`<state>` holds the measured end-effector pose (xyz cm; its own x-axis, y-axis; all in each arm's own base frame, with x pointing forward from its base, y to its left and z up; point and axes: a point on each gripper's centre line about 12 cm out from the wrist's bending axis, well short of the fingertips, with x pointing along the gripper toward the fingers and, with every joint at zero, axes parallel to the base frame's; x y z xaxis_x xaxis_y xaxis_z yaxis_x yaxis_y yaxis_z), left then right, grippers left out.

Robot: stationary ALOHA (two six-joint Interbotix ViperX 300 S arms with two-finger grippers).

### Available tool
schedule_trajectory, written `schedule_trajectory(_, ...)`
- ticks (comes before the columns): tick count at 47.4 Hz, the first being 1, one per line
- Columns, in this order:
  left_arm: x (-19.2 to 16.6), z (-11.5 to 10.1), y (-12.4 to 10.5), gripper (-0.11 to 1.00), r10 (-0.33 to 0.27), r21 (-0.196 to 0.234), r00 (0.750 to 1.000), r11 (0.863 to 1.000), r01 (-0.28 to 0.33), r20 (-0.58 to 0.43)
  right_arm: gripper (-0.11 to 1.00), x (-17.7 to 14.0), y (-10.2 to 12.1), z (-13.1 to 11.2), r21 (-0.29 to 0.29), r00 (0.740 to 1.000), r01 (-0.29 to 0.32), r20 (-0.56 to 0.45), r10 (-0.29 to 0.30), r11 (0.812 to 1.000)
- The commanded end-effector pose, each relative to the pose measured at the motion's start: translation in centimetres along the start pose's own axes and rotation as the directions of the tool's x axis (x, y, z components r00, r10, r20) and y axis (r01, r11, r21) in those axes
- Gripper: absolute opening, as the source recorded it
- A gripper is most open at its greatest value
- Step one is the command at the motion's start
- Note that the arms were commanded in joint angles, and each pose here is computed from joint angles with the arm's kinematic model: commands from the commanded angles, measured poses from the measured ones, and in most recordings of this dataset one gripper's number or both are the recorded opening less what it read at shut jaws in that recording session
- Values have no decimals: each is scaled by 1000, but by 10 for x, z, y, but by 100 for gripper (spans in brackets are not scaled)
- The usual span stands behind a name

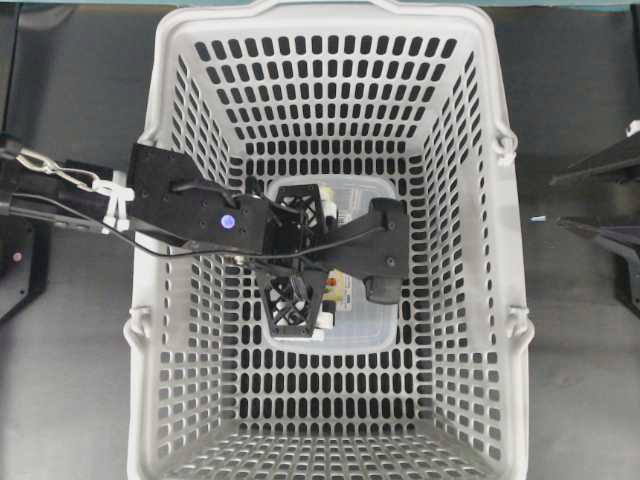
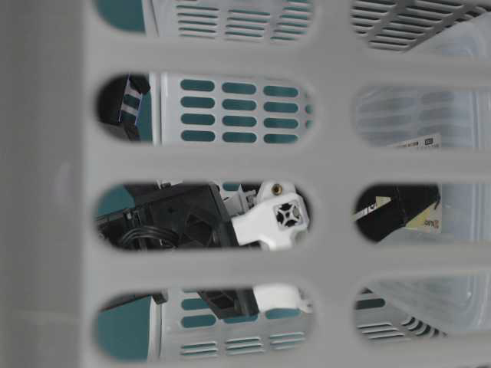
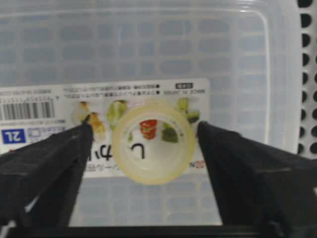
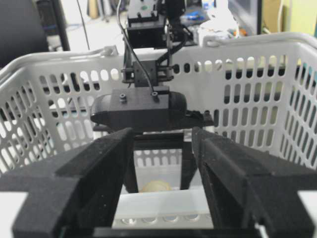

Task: Pick up the cellophane tape from the shopping basket with the left arm.

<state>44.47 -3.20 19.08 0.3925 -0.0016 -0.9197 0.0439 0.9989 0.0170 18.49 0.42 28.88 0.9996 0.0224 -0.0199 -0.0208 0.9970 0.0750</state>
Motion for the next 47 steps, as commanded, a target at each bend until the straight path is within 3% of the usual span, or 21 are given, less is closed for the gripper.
schedule_trajectory(1,-4,3,-5,78,-3,12,1000,1000,3,17,50,1,1,2,4,1000,-6,4,6,1000)
schedule_trajectory(7,-10,7,-5,49,-4,16,1000,1000,3,31,50,1,2,1,4,1000,-9,1,9,1000)
schedule_trajectory(16,-48,26,-1,50,-1,23,995,1000,-1,98,49,1,2,0,6,1000,-10,-1,10,1000)
schedule_trajectory(34,-162,64,5,50,11,-3,997,1000,-10,81,49,1,4,-2,6,1000,-19,-6,19,1000)
schedule_trajectory(47,-174,68,-3,50,4,9,998,1000,-4,62,49,1,4,-2,4,1000,-21,-6,21,1000)
